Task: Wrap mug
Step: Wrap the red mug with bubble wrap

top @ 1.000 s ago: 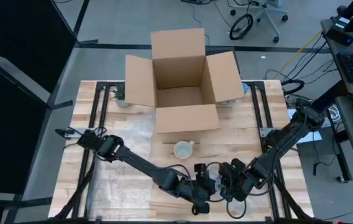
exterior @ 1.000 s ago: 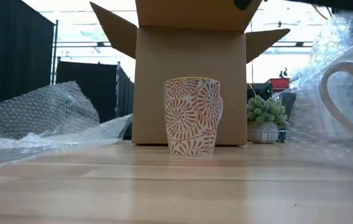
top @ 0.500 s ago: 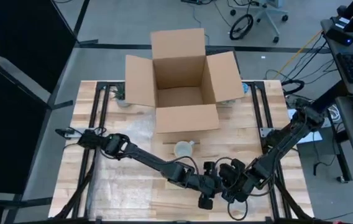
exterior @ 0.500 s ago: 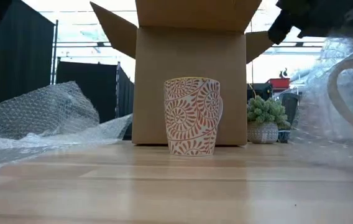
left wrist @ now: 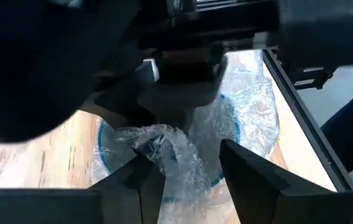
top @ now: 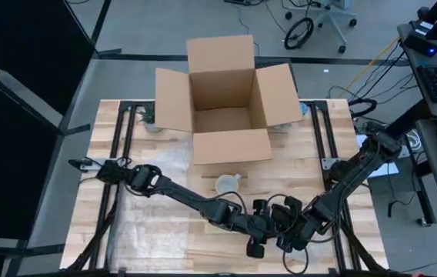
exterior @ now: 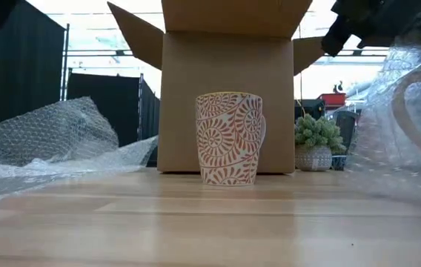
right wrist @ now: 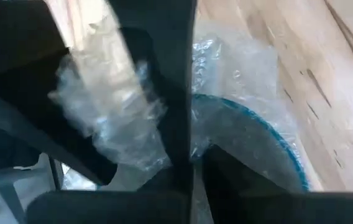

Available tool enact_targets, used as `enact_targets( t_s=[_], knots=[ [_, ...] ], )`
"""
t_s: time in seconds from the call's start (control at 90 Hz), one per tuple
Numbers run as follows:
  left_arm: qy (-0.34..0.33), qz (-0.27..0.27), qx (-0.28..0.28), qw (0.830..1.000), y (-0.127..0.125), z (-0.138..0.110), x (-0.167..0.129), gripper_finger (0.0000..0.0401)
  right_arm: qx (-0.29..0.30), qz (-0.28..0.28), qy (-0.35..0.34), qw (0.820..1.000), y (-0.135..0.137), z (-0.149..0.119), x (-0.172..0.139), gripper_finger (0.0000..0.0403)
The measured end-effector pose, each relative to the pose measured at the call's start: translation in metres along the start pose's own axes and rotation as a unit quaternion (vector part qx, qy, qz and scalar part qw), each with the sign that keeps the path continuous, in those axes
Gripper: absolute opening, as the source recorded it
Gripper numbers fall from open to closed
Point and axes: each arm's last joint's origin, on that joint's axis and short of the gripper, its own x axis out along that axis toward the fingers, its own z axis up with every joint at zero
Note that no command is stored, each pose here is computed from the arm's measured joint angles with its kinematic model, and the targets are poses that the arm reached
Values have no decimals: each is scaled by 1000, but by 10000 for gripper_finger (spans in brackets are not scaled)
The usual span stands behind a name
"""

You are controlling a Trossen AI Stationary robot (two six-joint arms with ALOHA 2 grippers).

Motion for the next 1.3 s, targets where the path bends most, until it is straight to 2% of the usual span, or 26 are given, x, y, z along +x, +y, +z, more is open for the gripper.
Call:
enact_targets(
  t_s=[0.2,0.344,0.6,0.744,0.956,1.044,1.189,1.3],
  knots=[
    [1,1,0,1000,0,-1,1,145,9,28,-10,1000,-1,5,-17,125],
    [1,2,0,1000,0,-1,1,145,-4,53,-10,999,-3,8,-31,162],
    [3,3,0,1000,1,-1,1,145,-6,121,16,992,-8,11,-60,170],
    [3,4,0,1000,1,-1,1,145,-8,123,11,992,-15,12,-73,167],
    [4,4,0,1000,1,-2,1,145,21,55,-16,998,-34,11,-84,167],
    [4,4,0,1000,1,-2,1,145,68,11,-21,997,-43,9,-86,167],
    [4,4,0,1000,1,-2,1,145,161,-101,-23,982,-64,2,-87,167],
    [4,4,1,1000,1,-2,1,145,196,-159,-7,968,-71,-3,-84,167]
  ],
)
